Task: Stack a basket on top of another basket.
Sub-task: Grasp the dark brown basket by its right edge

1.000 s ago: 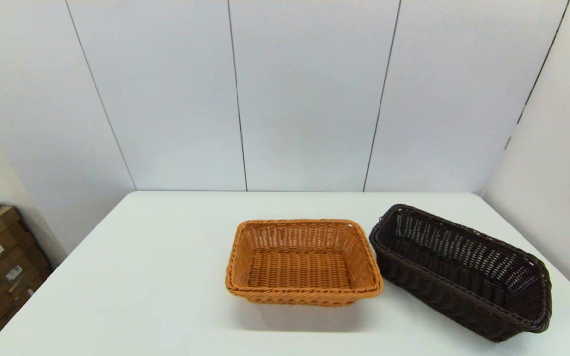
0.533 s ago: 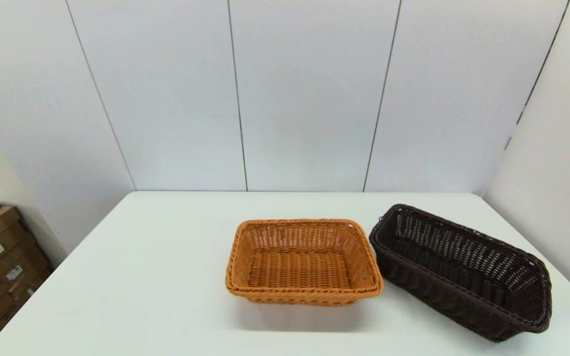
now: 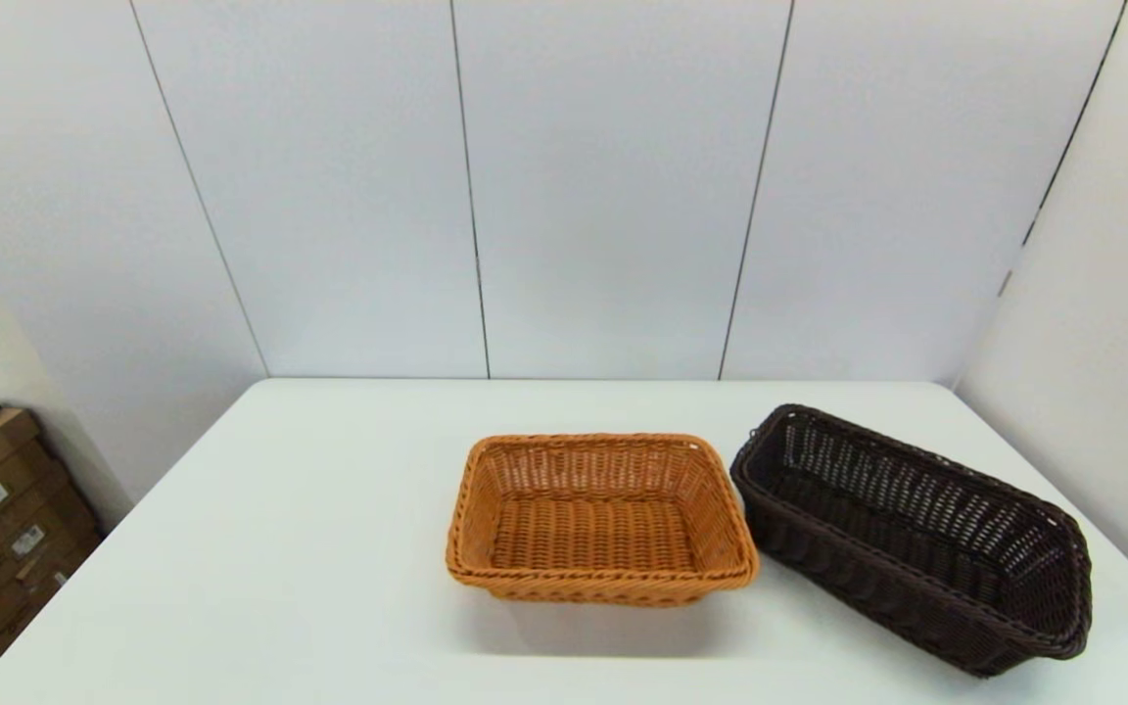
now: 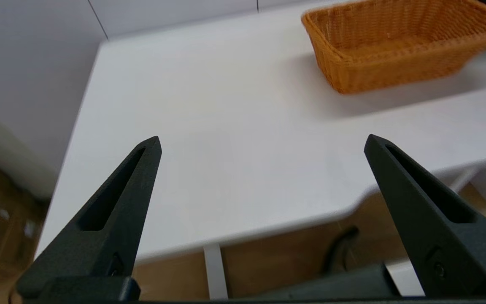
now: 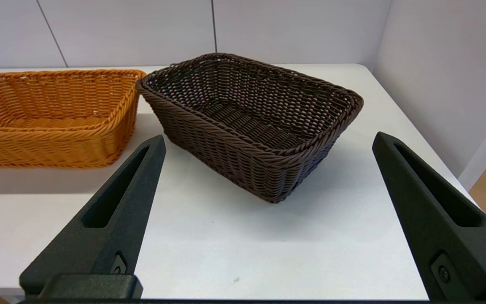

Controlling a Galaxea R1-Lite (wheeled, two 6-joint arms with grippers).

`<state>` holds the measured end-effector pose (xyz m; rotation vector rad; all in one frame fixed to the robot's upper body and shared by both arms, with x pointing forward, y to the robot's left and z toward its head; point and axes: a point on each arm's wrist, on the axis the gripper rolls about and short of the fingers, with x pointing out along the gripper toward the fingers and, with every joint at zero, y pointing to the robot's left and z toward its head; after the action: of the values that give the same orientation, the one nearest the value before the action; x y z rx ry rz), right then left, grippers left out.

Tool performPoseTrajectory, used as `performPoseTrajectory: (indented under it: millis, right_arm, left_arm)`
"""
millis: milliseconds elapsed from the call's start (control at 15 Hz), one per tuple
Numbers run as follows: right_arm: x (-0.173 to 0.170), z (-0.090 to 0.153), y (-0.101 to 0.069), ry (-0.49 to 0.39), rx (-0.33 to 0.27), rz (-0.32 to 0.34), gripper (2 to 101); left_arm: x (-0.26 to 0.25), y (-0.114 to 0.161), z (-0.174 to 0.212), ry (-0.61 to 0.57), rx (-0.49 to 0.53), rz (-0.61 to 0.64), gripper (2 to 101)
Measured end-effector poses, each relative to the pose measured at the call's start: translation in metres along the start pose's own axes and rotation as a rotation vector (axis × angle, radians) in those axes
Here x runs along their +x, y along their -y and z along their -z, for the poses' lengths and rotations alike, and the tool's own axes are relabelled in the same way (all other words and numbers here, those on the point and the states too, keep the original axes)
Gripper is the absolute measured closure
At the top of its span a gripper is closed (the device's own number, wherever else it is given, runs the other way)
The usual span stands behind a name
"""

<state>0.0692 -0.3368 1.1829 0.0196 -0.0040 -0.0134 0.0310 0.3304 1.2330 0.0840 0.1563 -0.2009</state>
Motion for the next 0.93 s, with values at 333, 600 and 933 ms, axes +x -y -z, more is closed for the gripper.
performPoseTrajectory:
  millis: [333,600,933]
  right_arm:
    - [0.000,0.000,0.000,0.000,0.000,0.000,5.0]
    - [0.000,0.000,0.000,0.000,0.000,0.000,5.0]
    - [0.000,0.000,0.000,0.000,0.000,0.000,5.0]
  left_arm:
    - [0.030,-0.003,0.025,0.136,0.020,-0.033,5.4]
    - [0.035,-0.005,0.033,0.126,-0.027,-0.099,5.4]
    - [0.040,-0.007,0.044,0.090,-0.087,-0.191,5.4]
